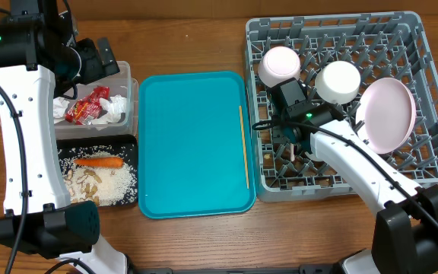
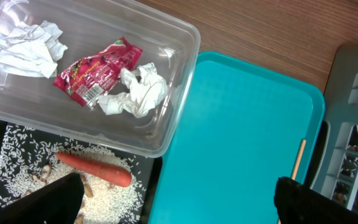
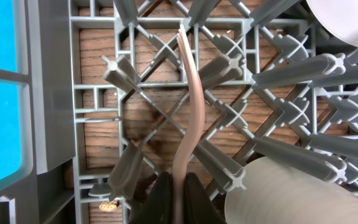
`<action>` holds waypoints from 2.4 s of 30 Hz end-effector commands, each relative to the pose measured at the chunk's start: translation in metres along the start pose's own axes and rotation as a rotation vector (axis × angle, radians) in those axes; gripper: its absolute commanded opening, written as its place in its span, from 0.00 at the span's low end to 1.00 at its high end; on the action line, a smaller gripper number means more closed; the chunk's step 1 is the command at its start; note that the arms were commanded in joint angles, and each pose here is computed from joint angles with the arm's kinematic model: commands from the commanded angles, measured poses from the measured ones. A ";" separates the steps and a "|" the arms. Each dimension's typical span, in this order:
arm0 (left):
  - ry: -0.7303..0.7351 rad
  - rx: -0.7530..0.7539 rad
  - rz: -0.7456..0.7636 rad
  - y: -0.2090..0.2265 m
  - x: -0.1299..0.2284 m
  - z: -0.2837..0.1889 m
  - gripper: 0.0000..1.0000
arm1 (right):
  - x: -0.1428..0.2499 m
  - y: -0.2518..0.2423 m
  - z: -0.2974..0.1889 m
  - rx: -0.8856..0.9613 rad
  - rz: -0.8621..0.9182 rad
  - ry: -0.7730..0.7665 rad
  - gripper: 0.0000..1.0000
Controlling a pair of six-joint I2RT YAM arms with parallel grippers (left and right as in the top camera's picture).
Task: Sort waste into correct bins and load items into the dishwasher
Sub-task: 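Insert the fork into the rack slot and open the right gripper, then move the right gripper back over the wooden chopstick on the tray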
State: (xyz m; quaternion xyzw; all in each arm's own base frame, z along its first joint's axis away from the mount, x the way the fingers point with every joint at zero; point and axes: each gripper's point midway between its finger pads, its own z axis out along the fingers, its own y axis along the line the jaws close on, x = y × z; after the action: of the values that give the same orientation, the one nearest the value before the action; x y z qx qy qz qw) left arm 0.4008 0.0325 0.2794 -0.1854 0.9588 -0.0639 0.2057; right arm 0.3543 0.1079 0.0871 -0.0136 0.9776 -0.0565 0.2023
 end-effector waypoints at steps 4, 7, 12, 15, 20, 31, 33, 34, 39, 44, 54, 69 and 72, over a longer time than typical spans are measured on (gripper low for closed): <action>-0.014 0.010 0.009 -0.003 -0.002 -0.004 1.00 | 0.001 0.001 0.003 0.004 -0.022 0.001 0.04; -0.013 0.010 0.010 -0.003 -0.002 -0.004 1.00 | 0.001 0.001 0.003 0.004 -0.022 0.001 0.13; -0.014 0.009 0.009 -0.003 -0.002 -0.004 1.00 | 0.001 0.001 0.003 0.004 -0.022 0.001 0.29; -0.013 0.010 0.010 -0.003 -0.002 -0.004 1.00 | 0.001 0.001 0.003 0.004 -0.022 0.001 0.29; -0.014 0.009 0.009 -0.003 -0.002 -0.004 1.00 | -0.004 0.000 -0.003 0.007 -0.021 -0.002 0.25; -0.014 0.009 0.009 -0.003 -0.002 -0.004 1.00 | -0.043 0.026 -0.083 -0.182 -0.006 -0.002 0.27; -0.014 0.009 0.009 -0.003 -0.002 -0.004 1.00 | -0.044 0.049 -0.097 -0.323 -0.007 0.016 0.29; -0.014 0.009 0.009 -0.003 -0.002 -0.004 1.00 | -0.043 0.058 -0.101 -0.380 -0.009 0.023 0.30; -0.014 0.009 0.009 -0.003 -0.002 -0.004 1.00 | -0.037 0.091 -0.114 -0.563 -0.026 0.058 0.30; -0.013 0.010 0.010 -0.004 -0.002 -0.004 1.00 | -0.029 0.115 -0.121 -0.595 -0.089 0.045 0.30; -0.014 0.009 0.009 -0.003 -0.002 -0.004 1.00 | -0.009 0.164 -0.116 -0.523 -0.136 -0.033 0.29; -0.014 0.009 0.009 -0.003 -0.002 -0.004 1.00 | 0.026 0.179 -0.023 -0.039 -0.003 -0.129 0.35; -0.014 0.009 0.009 -0.003 -0.002 -0.004 1.00 | 0.030 0.177 -0.005 0.012 -0.033 -0.126 0.37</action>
State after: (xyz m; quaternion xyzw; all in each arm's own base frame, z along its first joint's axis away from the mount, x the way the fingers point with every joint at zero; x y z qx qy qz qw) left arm 0.4009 0.0314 0.2794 -0.1841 0.9590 -0.0642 0.2056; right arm 0.3116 0.2977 0.0709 -0.0483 0.9712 -0.0123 0.2328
